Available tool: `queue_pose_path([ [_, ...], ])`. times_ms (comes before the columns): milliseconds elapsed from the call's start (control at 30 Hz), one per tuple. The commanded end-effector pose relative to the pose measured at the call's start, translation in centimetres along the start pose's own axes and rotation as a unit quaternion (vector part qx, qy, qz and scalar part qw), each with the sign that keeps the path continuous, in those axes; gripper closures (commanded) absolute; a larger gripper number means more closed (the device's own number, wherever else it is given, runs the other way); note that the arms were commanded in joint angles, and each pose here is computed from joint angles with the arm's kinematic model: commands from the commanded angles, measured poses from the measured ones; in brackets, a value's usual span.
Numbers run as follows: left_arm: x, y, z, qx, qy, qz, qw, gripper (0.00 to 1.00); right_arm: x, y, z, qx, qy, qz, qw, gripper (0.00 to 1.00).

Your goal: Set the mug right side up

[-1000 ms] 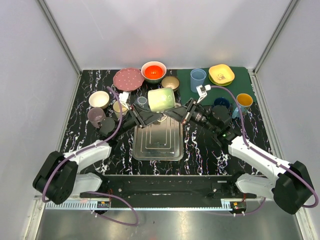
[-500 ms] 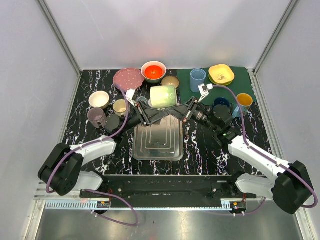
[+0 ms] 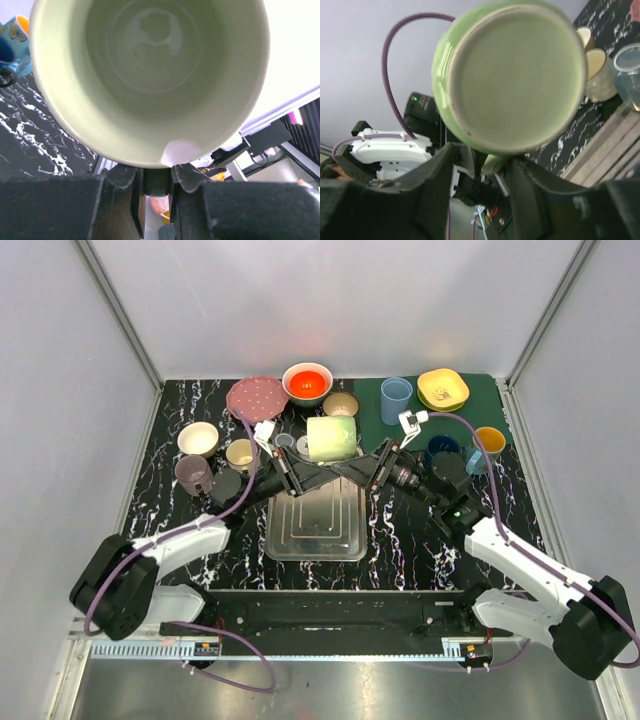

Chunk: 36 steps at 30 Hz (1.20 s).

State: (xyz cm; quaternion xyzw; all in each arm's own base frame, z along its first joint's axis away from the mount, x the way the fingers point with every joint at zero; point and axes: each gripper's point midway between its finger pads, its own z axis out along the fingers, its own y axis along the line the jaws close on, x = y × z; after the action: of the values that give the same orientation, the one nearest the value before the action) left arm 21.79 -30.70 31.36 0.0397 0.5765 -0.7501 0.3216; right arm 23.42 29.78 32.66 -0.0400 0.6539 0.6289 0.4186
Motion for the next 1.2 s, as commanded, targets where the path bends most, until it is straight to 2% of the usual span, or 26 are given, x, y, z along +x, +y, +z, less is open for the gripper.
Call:
queue_pose_path([
  [0,-1.9,-2.4,-0.1,-0.022,-0.026,0.122,0.992,1.0,1.2,-0.2,-1.0,0.036,0.042,-0.046,0.997,0.39],
  [33,-2.2,-2.4,-0.1,-0.035,-0.026,0.139,0.989,1.0,0.8,-0.1,-1.1,0.043,0.038,-0.053,0.997,0.3],
  [67,-2.8,-3.1,-0.4,-0.045,-0.037,0.185,0.981,1.0,0.6,-0.2,-1.3,0.052,0.036,-0.059,0.996,0.15],
  [100,-2.4,-1.0,-1.1,-0.102,-0.021,0.177,0.979,1.0,0.6,-1.4,-1.8,0.09,0.037,-0.067,0.993,0.09],
  [133,-3.2,-1.4,-1.1,-0.118,-0.025,0.197,0.973,1.0,-0.3,-1.4,-2.0,0.108,0.028,-0.075,0.991,0.05],
  [167,-4.1,-1.3,-1.7,-0.143,-0.036,0.24,0.959,1.0,-0.7,-2.0,-2.4,0.135,0.024,-0.093,0.986,0.04],
  [200,-3.6,0.5,-2.6,-0.192,-0.014,0.237,0.952,1.0,-1.5,-3.7,-3.8,0.206,0.015,-0.096,0.974,0.04],
  [233,-4.2,0.0,-2.6,-0.202,-0.014,0.255,0.945,1.0,-2.1,-4.3,-4.6,0.236,0.007,-0.104,0.966,0.04],
  [267,-4.8,0.6,-3.0,-0.227,-0.013,0.281,0.933,1.0,-2.9,-4.4,-5.6,0.26,-0.006,-0.119,0.958,0.04],
  [300,-4.3,2.3,-3.7,-0.264,0.009,0.274,0.925,1.0,-4.2,-5.1,-7.1,0.31,-0.028,-0.126,0.942,0.04],
  [333,-4.8,1.8,-3.3,-0.27,0.013,0.285,0.92,1.0,-5.0,-5.1,-7.9,0.329,-0.041,-0.132,0.934,0.04],
  [367,-4.3,3.2,-3.8,-0.306,0.037,0.295,0.904,1.0,-6.1,-4.5,-8.8,0.341,-0.058,-0.143,0.927,0.04],
  [400,-4.8,4.1,-2.8,-0.326,0.048,0.295,0.897,1.0,-7.7,-4.1,-10.2,0.373,-0.082,-0.151,0.912,0.04],
  [567,-2.6,9.6,-0.1,-0.414,0.129,0.297,0.851,1.0,-11.9,-1.2,-13.8,0.421,-0.139,-0.189,0.876,0.03],
  [600,-2.9,9.3,1.3,-0.411,0.128,0.303,0.85,1.0,-12.4,-0.4,-14.2,0.421,-0.143,-0.192,0.875,0.03],
  [633,-1.8,12.0,1.9,-0.429,0.153,0.295,0.84,1.0,-12.6,-0.1,-14.3,0.421,-0.143,-0.194,0.874,0.03],
  [667,-1.4,12.7,2.3,-0.442,0.159,0.295,0.832,1.0,-12.7,0.1,-14.4,0.421,-0.143,-0.195,0.874,0.03],
  [700,-1.7,12.8,3.8,-0.439,0.158,0.296,0.834,1.0,-12.7,0.3,-14.6,0.419,-0.144,-0.195,0.875,0.03],
  [767,-0.5,16.4,4.2,-0.468,0.185,0.28,0.818,1.0,-12.5,0.6,-14.7,0.409,-0.144,-0.189,0.881,0.03],
  [833,-1.2,16.9,6.2,-0.467,0.179,0.28,0.819,1.0,-11.9,0.3,-14.7,0.405,-0.139,-0.184,0.885,0.03],
  [867,-0.1,19.2,6.1,-0.485,0.201,0.273,0.806,1.0,-11.7,0.8,-14.5,0.39,-0.139,-0.181,0.892,0.03],
  [900,-0.8,18.8,7.7,-0.477,0.192,0.28,0.811,1.0,-11.1,0.2,-14.4,0.391,-0.132,-0.178,0.893,0.03],
  [967,0.0,21.4,7.9,-0.499,0.214,0.287,0.79,1.0,-10.5,0.0,-14.3,0.385,-0.125,-0.174,0.898,0.03],
  [1000,-0.8,21.0,9.6,-0.492,0.206,0.295,0.793,1.0,-10.1,-0.5,-14.2,0.388,-0.119,-0.172,0.898,0.04],
  [1167,-0.1,24.0,11.1,-0.515,0.233,0.309,0.765,1.0,-9.1,-1.3,-13.9,0.388,-0.101,-0.167,0.901,0.04],
])
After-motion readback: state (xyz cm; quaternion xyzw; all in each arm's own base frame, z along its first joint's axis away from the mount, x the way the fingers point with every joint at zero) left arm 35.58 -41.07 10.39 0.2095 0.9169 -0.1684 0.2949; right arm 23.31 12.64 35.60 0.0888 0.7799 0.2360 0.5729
